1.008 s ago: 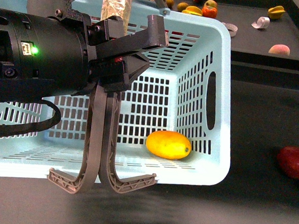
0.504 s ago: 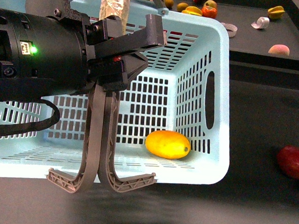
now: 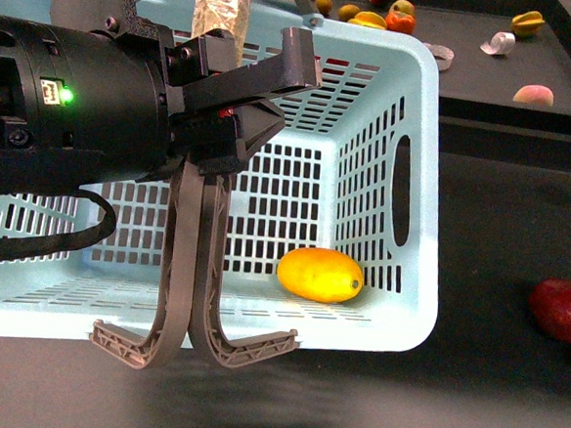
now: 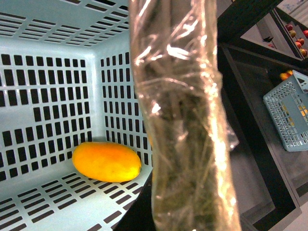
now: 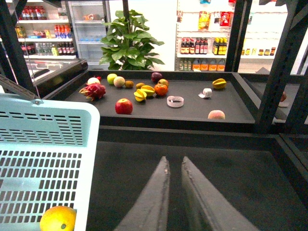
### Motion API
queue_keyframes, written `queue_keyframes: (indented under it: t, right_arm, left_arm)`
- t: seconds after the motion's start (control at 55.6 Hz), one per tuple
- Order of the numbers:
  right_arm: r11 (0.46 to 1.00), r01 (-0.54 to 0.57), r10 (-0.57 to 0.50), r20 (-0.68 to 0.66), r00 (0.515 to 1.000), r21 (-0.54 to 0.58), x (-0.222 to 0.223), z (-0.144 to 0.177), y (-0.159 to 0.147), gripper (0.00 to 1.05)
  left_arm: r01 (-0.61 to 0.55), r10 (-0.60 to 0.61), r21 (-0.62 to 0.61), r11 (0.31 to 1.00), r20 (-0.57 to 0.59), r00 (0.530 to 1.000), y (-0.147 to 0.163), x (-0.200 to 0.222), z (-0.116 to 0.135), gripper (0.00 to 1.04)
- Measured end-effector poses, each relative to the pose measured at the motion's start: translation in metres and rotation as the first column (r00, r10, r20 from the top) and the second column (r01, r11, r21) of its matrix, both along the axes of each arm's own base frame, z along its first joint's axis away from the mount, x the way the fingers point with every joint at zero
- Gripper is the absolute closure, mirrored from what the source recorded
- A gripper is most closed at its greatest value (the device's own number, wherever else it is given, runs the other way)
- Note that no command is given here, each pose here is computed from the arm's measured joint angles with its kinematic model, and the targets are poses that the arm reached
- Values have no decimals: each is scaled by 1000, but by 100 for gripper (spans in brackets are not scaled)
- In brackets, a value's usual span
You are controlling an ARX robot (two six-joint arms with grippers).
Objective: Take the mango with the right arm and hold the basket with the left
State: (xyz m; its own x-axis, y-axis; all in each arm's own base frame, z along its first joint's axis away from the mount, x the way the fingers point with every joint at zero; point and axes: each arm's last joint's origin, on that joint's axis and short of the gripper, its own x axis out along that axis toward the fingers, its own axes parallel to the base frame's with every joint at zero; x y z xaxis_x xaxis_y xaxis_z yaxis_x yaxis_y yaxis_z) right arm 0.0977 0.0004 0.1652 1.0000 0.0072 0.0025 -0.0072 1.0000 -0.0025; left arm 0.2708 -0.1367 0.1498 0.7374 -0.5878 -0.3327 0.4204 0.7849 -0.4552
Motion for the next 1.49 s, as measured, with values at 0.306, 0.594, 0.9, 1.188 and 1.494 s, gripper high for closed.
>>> queue_keyframes:
  t: [0.306, 0.594, 0.9, 1.188, 1.494]
  right_arm:
    - [1000, 0, 0, 0, 1000, 0, 0, 0, 0, 35]
    - [1000, 0, 0, 0, 1000, 0, 0, 0, 0, 8]
    - [1000, 0, 0, 1, 1000, 0, 0, 0, 0, 8]
    - [1000, 0, 0, 1, 1000, 0, 0, 0, 0, 8]
    - [1000, 0, 0, 1, 1000, -1, 0, 0, 0, 8]
  left_arm:
    - [0, 0, -1, 1000, -1, 1000, 0, 0, 0, 100]
    - [-12, 12, 24, 1000, 8, 1000, -1, 0, 0, 100]
    - [-129, 113, 146, 981, 113, 987, 0, 49, 0, 100]
    - [-617, 611, -72, 784, -95, 786, 32, 106, 3, 100]
    - [-888, 840, -200, 414, -292, 457, 67, 123, -13, 100]
